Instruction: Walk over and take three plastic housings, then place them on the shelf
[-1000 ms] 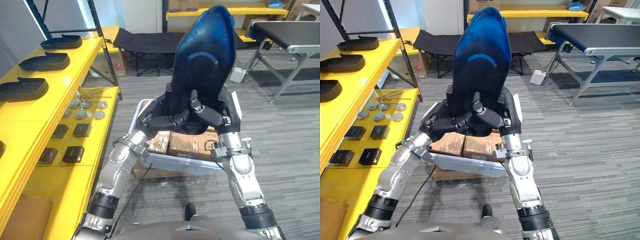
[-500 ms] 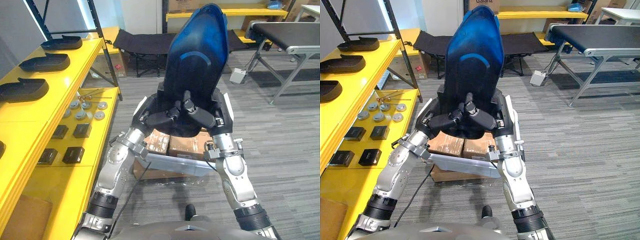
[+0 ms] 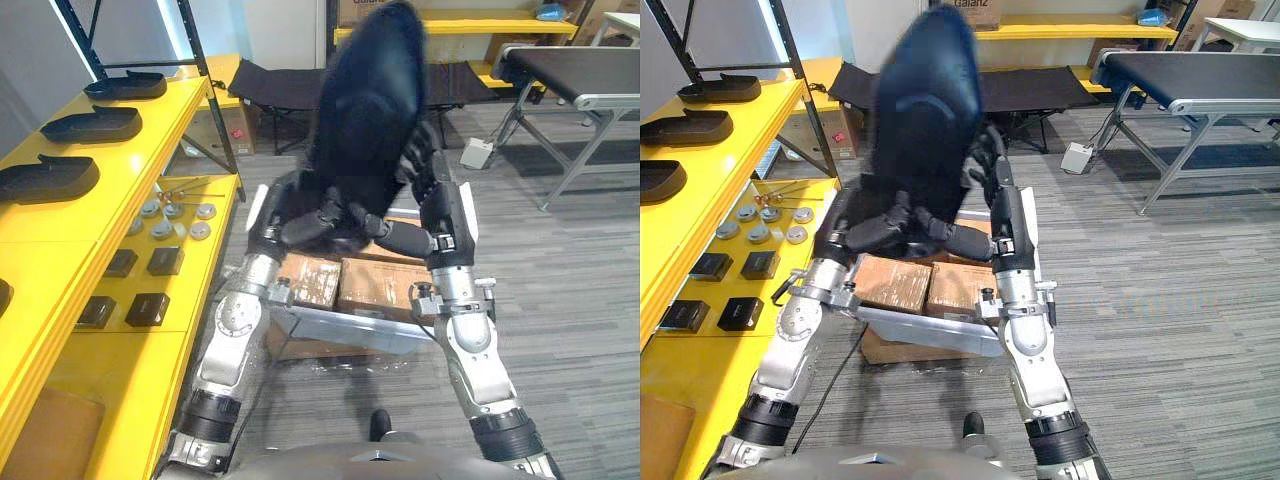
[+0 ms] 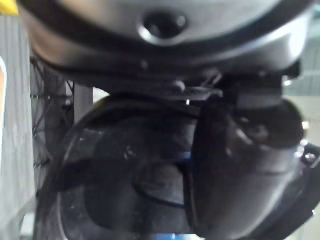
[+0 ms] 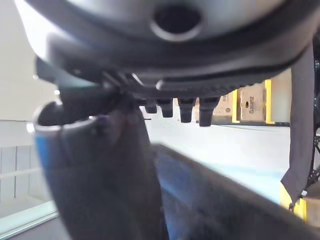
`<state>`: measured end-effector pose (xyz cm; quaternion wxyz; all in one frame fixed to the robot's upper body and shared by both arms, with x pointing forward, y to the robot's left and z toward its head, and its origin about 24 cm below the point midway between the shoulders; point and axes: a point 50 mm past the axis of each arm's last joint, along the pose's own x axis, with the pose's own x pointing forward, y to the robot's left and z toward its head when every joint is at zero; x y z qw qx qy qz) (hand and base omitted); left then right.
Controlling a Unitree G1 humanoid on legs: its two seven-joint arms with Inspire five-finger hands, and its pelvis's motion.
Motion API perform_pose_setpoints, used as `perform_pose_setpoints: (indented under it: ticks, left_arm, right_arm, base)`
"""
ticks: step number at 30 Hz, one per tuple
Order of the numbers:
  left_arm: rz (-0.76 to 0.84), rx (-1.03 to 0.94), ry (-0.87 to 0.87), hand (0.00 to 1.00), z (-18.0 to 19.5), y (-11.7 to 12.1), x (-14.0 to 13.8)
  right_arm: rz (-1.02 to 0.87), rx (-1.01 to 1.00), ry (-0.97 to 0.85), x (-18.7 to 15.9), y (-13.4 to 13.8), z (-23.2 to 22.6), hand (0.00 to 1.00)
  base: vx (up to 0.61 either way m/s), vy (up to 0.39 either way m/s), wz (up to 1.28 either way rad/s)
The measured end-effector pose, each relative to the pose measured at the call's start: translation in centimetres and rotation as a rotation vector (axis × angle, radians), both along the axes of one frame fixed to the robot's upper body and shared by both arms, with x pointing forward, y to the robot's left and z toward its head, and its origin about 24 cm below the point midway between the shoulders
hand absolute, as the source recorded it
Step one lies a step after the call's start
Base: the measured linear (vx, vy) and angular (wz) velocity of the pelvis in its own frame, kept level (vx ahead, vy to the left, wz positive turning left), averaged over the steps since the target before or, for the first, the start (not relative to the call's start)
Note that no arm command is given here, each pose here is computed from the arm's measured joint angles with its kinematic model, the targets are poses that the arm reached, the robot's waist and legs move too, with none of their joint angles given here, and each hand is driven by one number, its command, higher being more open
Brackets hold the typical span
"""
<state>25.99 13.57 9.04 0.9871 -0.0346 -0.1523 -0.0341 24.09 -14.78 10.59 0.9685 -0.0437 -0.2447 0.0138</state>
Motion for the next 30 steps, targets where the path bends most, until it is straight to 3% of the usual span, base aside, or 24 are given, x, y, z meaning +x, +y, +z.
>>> perform_pose_setpoints:
  ticks: [6, 11, 15, 24, 30]
  left_arm:
    - [0.4, 0.088, 0.007, 0.0, -0.9, 4.4, -1.3]
    - [0.547, 0.14, 0.034, 0.0, -1.8, 6.1, -2.5]
    - [0.54, 0.112, 0.039, 0.0, -2.1, 6.4, -3.0]
    - [0.363, -0.382, 0.009, 0.0, -2.8, 6.5, -6.6]
    - [0.386, -0.393, -0.163, 0.0, 0.4, 6.8, -7.3]
  right_arm:
    - [-0.167, -0.034, 0.031, -1.1, -3.6, -0.8, 1.0]
    - [-0.215, -0.034, 0.076, -1.8, -4.7, -1.6, 1.0]
    - [-0.227, -0.008, 0.116, -2.5, -5.1, -2.4, 1.0]
    - [-0.295, 0.246, 0.319, -6.0, -5.7, -6.6, 1.0]
    - [-0.175, 0.23, 0.359, -4.9, -3.9, -7.5, 1.0]
  base:
    - [0.0, 0.0, 0.01]
    - [0.0, 0.0, 0.0]
    - [0.0, 0.0, -0.01]
    - [0.0, 0.002, -0.05]
    - [-0.01, -0.003, 0.34]
